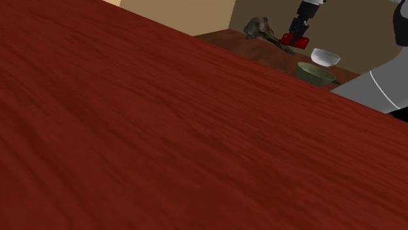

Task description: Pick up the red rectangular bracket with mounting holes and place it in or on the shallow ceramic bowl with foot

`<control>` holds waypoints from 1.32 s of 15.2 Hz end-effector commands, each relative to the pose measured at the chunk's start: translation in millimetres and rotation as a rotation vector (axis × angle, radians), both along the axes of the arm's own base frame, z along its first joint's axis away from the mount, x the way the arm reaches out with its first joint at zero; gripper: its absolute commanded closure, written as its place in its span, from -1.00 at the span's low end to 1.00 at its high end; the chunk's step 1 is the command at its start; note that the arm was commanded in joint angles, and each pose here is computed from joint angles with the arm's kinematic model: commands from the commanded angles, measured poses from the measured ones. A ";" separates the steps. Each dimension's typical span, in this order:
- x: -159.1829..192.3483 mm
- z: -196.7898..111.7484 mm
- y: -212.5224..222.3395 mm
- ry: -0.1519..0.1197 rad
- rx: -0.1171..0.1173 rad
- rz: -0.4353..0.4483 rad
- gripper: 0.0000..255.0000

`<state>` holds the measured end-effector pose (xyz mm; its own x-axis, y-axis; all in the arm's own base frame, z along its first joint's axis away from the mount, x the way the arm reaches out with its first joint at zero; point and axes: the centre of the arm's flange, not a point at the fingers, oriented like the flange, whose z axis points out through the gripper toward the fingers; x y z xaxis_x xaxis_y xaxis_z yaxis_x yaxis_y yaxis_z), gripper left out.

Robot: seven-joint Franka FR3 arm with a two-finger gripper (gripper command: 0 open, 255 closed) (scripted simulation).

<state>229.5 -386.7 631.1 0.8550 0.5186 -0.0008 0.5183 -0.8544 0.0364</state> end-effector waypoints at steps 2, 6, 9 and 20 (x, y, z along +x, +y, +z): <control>-36.9 -0.1 -11.0 0.000 0.000 0.001 1.00; -88.1 -1.0 -24.1 0.000 0.000 0.001 1.00; -126.4 -1.7 -34.0 0.000 0.000 0.001 1.00; -168.7 -44.7 -44.9 0.000 0.000 0.001 1.00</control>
<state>61.5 -432.0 591.6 0.8545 0.5194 -0.0011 0.5191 -0.8539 0.0356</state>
